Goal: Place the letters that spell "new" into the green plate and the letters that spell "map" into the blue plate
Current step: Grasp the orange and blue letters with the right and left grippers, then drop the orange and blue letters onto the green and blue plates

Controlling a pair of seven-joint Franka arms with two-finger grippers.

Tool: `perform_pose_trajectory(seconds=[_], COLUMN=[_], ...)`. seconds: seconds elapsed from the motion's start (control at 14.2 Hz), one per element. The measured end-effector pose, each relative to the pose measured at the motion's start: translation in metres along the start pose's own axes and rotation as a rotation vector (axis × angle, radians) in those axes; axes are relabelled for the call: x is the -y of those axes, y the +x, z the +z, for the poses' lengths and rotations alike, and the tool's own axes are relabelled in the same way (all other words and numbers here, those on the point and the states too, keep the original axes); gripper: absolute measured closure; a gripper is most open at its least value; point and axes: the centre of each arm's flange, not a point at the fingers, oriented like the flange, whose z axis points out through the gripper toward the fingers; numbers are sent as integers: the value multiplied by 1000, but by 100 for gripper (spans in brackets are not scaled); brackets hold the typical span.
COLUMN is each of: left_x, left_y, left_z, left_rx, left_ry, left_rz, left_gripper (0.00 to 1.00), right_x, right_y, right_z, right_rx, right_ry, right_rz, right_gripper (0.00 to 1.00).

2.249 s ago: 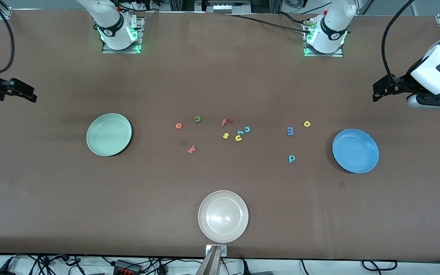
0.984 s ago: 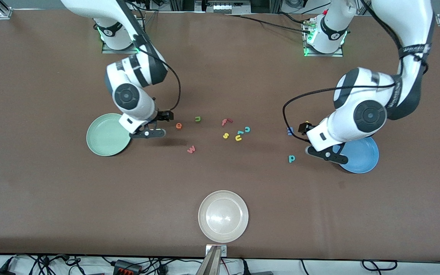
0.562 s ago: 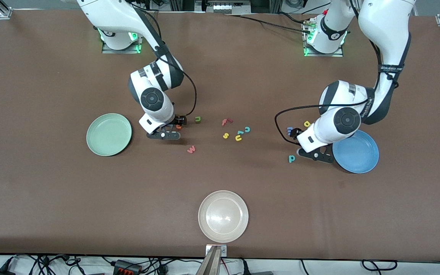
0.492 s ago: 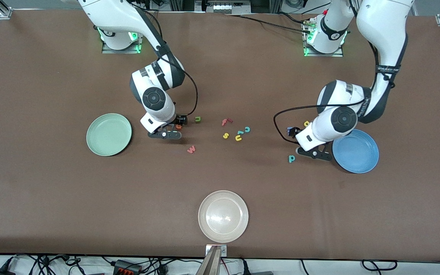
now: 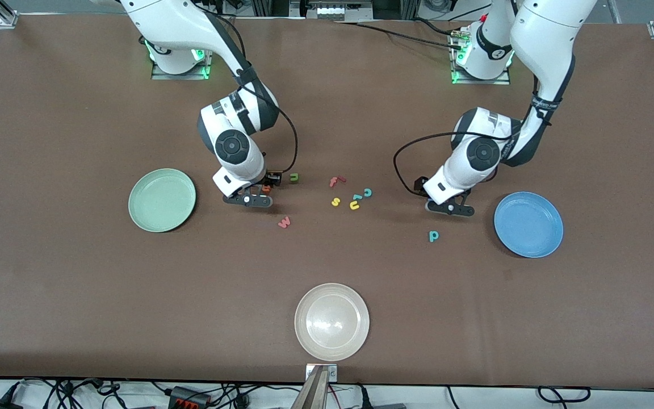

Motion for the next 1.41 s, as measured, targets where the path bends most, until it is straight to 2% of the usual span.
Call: perform_pose_trajectory(seconds=[0.07, 0.35, 0.7, 0.84, 0.91, 1.19, 1.41], left_x=[-8, -13, -10, -7, -6, 5, 23], left_y=[-2, -4, -3, 0, 2, 13, 29], left_z=[1, 2, 2, -1, -3, -13, -52], left_rx=[1, 3, 0, -9, -15, -36, 3], left_ry=[2, 4, 4, 2, 1, -3, 14], left_rz=[-2, -1, -8, -15, -19, -43, -75], left_gripper=[2, 41, 50, 70, 70, 70, 70], right_x=[1, 3, 5, 7, 7, 3, -42], right_y=[1, 3, 5, 7, 7, 14, 47], right_z=[0, 10, 15, 14, 13, 7, -23], right_rx=[-1, 4, 4, 1, 0, -13, -20], right_ry=[5, 1, -1, 2, 2, 7, -12], right_rz=[3, 5, 4, 4, 4, 4, 32], right_gripper=[33, 37, 47, 66, 73, 73, 73])
